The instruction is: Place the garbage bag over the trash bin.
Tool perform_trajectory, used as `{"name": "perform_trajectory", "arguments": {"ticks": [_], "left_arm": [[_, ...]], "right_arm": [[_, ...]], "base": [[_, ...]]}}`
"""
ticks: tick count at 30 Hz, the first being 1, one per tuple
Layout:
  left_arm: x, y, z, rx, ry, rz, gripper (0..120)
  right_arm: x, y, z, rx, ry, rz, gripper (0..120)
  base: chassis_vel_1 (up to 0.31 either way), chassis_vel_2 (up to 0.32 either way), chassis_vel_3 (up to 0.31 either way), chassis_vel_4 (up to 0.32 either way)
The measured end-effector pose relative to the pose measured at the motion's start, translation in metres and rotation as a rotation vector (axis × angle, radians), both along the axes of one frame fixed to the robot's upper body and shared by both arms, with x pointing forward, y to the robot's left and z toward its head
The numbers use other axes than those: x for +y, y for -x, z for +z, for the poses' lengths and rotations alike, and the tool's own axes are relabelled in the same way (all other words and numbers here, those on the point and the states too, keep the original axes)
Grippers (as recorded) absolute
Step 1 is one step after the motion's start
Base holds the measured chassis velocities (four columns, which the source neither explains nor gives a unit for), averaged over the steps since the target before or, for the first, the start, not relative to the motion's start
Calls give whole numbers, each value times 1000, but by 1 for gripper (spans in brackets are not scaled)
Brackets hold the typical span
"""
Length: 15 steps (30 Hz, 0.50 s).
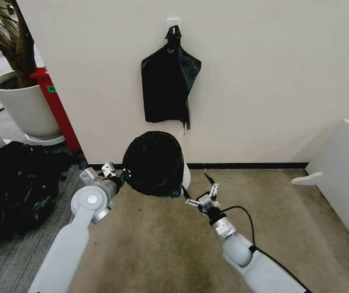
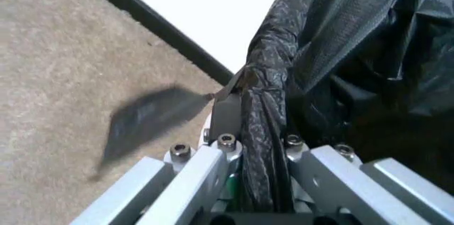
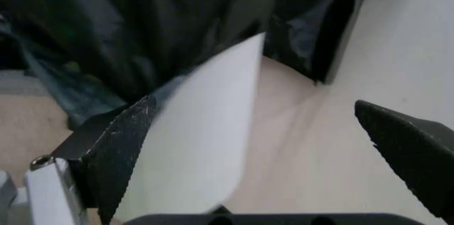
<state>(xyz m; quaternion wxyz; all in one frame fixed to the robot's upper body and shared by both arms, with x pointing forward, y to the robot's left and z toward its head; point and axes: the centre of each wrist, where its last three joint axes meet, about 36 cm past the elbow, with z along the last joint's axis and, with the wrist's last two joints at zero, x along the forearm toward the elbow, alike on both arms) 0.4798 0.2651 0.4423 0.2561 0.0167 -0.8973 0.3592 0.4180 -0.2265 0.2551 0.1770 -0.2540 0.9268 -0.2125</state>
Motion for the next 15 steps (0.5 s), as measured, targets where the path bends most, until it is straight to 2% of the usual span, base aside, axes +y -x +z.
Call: {"name": "perform_trajectory", "arguments": {"ticks": [2,4,7,8,10,15], "left_arm": [[-9,4,-9,19,-35,-22,1],[-19,9,-18,46,-68,-55,1],[-31,17,-31,69,-136,-71,1],[-31,17,-31,69,-136,-71,1],[-38,21,-40,75,-198,-69,1],[-49,26,-50,120,-239,-85,1]], "right_arm": [[-6,-4,7,2,-5,-128,100],[1,-8,19,-2,-47,-303,100],[19,-11,38,12,-127,-449,100],[19,-11,38,12,-127,-449,100],[27,-11,46,-12,-142,-448,100],[38,-2,45,-34,-134,-405,100]], "base": [[0,0,0,0],[0,0,0,0],[0,0,0,0],[0,0,0,0],[0,0,0,0],[0,0,0,0]]}}
